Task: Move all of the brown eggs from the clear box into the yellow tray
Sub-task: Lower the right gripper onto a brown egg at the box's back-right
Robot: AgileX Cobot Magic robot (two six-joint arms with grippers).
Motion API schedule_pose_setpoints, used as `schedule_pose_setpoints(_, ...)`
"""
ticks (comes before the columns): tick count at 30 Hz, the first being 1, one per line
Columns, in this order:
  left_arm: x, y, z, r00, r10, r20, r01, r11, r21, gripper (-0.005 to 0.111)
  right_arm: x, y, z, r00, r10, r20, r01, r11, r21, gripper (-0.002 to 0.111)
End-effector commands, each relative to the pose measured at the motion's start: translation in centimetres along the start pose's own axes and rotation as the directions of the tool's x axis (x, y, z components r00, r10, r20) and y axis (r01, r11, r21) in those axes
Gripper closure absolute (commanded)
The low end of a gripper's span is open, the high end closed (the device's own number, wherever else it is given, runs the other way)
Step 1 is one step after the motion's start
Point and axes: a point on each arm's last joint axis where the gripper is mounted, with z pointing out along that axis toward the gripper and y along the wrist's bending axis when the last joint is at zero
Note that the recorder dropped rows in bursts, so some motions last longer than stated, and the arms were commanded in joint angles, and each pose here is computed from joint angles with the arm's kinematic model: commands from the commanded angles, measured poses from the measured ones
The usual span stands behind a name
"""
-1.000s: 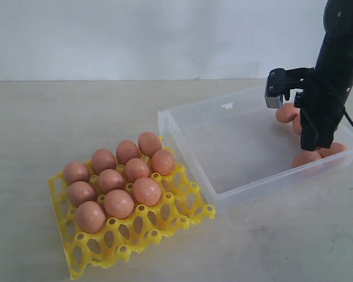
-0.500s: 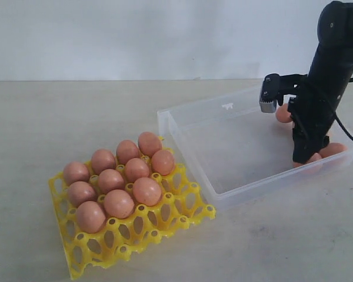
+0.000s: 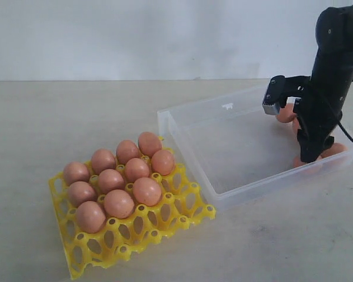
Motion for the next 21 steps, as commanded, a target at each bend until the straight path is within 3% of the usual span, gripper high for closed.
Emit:
schedule_pose_setpoints(1,0.1,-0.1,0.0,1.0,-0.003,0.002,0.003,1.0,0.008,0.103,0.2,0.0,1.4,0.999,0.019,-0.04,-0.021,0.999,-0.048,0.05)
schedule_pose_setpoints(18,0.1,-0.1,0.0,1.0,-0.003,0.002,0.003,1.0,0.008,0.103,0.2,-1.0,5.0,0.995,-0.008,-0.101,0.008,1.0,-0.008,0.051)
schedule_pose_setpoints(21,0.1,-0.1,0.0,1.0,-0.003,0.002,0.003,1.0,0.008,0.103,0.3,-1.3,5.4,0.992,0.031,-0.122,-0.028,0.999,0.026,0.064)
